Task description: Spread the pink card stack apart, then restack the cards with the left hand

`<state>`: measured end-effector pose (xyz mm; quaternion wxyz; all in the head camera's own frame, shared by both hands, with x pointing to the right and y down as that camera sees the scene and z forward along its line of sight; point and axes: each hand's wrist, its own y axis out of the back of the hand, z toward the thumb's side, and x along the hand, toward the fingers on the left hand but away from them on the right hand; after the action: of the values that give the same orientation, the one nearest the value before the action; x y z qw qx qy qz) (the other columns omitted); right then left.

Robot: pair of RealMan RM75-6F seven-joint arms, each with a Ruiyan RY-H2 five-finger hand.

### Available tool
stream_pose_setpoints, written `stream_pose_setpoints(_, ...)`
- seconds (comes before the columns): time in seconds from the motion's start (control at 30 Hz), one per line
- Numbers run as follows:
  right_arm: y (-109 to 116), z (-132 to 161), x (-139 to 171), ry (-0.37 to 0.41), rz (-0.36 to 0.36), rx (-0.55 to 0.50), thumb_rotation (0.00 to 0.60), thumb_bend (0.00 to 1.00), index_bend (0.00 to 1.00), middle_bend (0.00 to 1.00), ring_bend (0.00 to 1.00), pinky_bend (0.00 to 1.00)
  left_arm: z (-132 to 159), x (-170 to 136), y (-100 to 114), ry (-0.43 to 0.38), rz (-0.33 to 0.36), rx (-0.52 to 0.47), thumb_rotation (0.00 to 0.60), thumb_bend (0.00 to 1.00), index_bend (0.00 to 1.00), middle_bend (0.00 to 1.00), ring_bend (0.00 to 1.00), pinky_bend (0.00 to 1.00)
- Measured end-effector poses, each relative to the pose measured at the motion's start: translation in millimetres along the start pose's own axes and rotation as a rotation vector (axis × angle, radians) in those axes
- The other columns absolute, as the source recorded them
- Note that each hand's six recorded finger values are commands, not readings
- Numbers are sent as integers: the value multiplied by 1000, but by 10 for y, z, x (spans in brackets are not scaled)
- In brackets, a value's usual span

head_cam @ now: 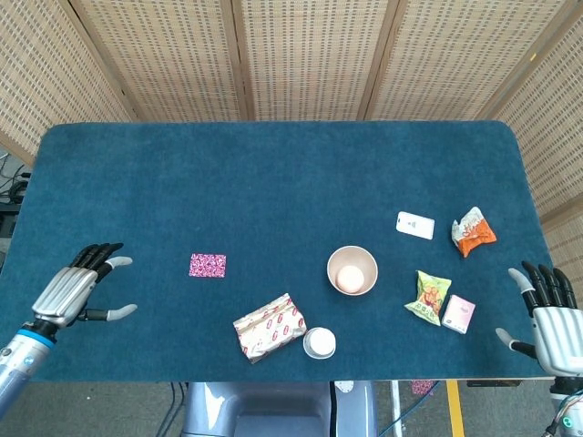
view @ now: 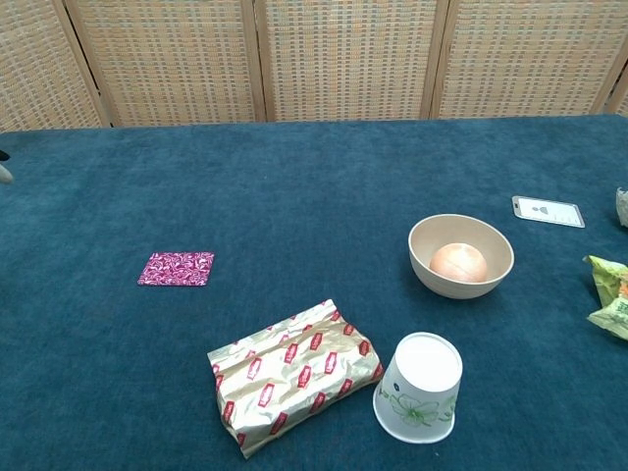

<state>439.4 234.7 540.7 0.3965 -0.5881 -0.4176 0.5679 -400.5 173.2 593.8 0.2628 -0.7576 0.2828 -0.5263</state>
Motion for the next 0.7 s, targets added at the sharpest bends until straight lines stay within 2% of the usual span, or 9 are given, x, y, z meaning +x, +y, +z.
stream_pose_setpoints(0.13, 3, 57, -9, 34, 10, -4, 600, 105, 125, 79, 0, 0, 117, 121, -20, -50, -41, 2, 153, 0, 186, 58, 0, 0)
stream_pose_setpoints(0.27, 16, 65, -12, 40, 10, -2, 600, 105, 125, 79, 0, 0, 217, 202, -60, -86, -74, -9, 126, 0, 123, 30, 0, 0)
stream_pose_setpoints(0.37, 20, 70, -6, 43, 10, -2, 600, 105, 125, 79, 0, 0, 282, 259, -86, -110, -96, -19, 106, 0, 120, 24, 0, 0)
stream_pose_setpoints(0.7, 10, 80, 16, 43, 19, -8, 600, 105, 125, 79, 0, 0, 496, 540, -273, -170, -203, -14, 104, 0, 120, 21, 0, 0)
